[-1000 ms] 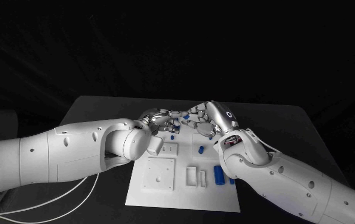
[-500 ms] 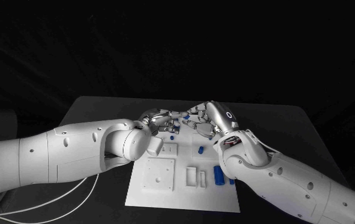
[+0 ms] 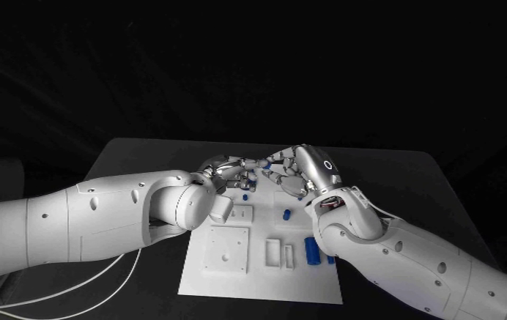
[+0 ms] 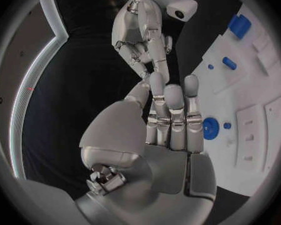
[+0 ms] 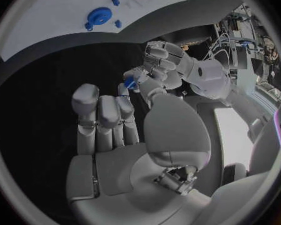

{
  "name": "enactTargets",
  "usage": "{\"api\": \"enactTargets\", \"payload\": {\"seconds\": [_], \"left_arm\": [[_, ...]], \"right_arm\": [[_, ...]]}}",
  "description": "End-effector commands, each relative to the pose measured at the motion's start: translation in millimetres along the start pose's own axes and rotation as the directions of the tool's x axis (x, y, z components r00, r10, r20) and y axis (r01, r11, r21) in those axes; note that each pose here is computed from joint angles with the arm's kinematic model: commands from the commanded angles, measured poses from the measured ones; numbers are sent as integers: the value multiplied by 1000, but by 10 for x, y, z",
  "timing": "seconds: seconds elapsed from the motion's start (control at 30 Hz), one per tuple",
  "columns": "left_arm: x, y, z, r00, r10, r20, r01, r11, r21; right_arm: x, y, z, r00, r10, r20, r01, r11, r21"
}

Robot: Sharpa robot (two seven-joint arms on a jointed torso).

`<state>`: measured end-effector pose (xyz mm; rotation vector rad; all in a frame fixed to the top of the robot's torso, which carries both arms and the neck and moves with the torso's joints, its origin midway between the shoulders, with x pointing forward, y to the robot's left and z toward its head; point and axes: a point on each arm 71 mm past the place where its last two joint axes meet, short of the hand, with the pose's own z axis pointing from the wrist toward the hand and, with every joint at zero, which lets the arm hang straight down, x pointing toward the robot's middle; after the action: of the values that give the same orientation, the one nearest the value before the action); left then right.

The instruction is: Assemble the parts on the task board

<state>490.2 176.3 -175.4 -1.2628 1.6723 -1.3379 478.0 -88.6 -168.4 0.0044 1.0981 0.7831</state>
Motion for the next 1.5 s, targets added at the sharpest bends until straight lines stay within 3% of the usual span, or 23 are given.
{"api": "enactTargets", "payload": {"seconds": [0.03,0.37,0.83,1.5], "left_arm": [[34,2,-3,1000,-1,-23,1,1000,0],[56,9,-1,999,4,-42,-5,1000,-9],[70,11,1,999,6,-52,-7,1000,-13],[85,38,0,997,2,-81,-6,999,-51]], "right_arm": [[-36,9,1,999,-15,44,16,999,-38],[-33,18,0,999,-15,43,18,998,-65],[14,7,0,1000,-21,-12,20,995,-97],[2,-9,-8,1000,-19,-7,18,994,-110]]}}
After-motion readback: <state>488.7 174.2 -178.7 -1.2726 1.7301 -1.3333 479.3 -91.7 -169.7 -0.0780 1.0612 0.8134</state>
